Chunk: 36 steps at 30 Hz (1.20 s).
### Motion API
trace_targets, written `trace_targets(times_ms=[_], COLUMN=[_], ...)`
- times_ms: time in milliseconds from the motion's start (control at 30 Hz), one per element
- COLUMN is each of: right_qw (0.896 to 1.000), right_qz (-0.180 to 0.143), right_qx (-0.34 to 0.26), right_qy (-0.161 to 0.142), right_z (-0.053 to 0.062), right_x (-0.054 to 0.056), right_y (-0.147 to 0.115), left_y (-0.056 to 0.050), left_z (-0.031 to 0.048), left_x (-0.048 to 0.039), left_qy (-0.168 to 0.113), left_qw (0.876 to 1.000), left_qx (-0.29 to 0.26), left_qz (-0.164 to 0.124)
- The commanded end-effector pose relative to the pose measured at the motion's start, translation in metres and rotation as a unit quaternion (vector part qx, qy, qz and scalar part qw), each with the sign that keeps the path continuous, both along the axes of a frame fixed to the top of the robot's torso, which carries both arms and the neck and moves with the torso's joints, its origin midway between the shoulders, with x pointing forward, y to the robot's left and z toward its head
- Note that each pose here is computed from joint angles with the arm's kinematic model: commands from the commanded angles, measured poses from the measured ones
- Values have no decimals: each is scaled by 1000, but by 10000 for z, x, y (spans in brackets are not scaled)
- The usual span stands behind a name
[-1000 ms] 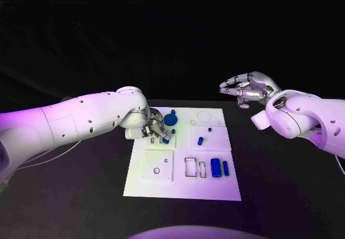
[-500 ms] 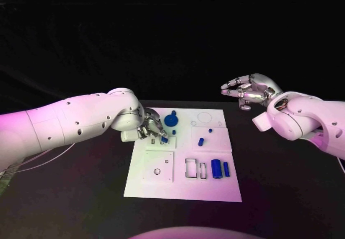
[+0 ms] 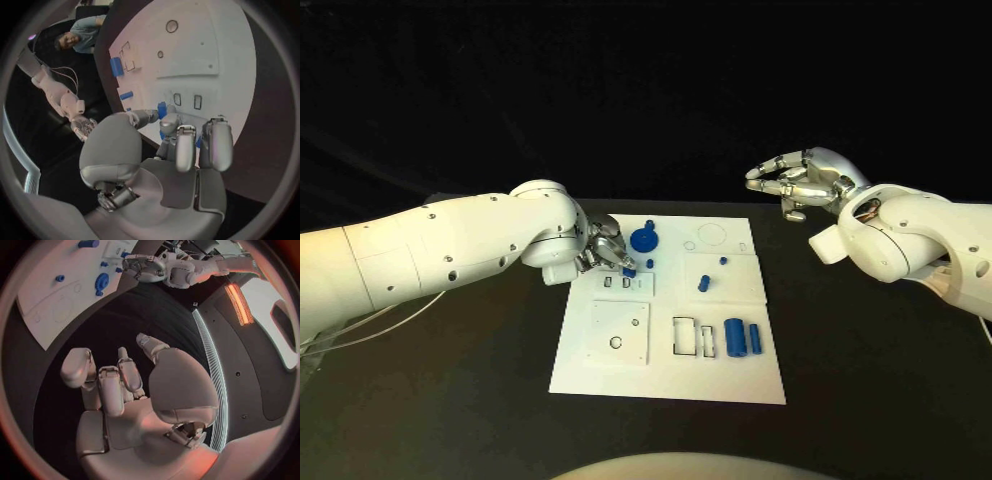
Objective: Assemble the parts on the task board
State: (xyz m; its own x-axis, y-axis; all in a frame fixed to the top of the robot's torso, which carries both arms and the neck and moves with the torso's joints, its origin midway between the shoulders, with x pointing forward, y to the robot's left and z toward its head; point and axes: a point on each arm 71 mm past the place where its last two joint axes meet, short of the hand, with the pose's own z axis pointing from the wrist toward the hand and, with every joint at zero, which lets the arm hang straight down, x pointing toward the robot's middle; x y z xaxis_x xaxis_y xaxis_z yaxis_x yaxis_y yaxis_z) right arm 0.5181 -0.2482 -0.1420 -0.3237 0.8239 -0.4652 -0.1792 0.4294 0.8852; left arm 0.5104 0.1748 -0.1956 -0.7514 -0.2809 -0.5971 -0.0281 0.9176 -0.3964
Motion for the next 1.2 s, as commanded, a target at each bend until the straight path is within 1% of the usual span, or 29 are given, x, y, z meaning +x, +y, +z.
trace_targets(times_ms=[33,200,400,833,1200], right_qw=[1000,1000,1000,1000,1000], right_qz=[7,13,19,20,19], right_qx=[-2,-1,-5,-7,-8], right_qy=[-2,-3,-6,-6,-4], right_z=[-12,-23,-30,-34,-43], right_x=[-8,-13,-18,-23,-16], right_y=[7,13,23,13,10], left_y=[-3,-25,-31,-19,-13], left_z=[-17,-92,-130,-153,-142], left_x=[12,-9,-16,-42,-51], left_qy=[-28,-21,-17,-3,3], left_qw=[999,998,997,996,995], left_qx=[30,52,66,78,89], left_qz=[-15,-26,-32,-36,-41])
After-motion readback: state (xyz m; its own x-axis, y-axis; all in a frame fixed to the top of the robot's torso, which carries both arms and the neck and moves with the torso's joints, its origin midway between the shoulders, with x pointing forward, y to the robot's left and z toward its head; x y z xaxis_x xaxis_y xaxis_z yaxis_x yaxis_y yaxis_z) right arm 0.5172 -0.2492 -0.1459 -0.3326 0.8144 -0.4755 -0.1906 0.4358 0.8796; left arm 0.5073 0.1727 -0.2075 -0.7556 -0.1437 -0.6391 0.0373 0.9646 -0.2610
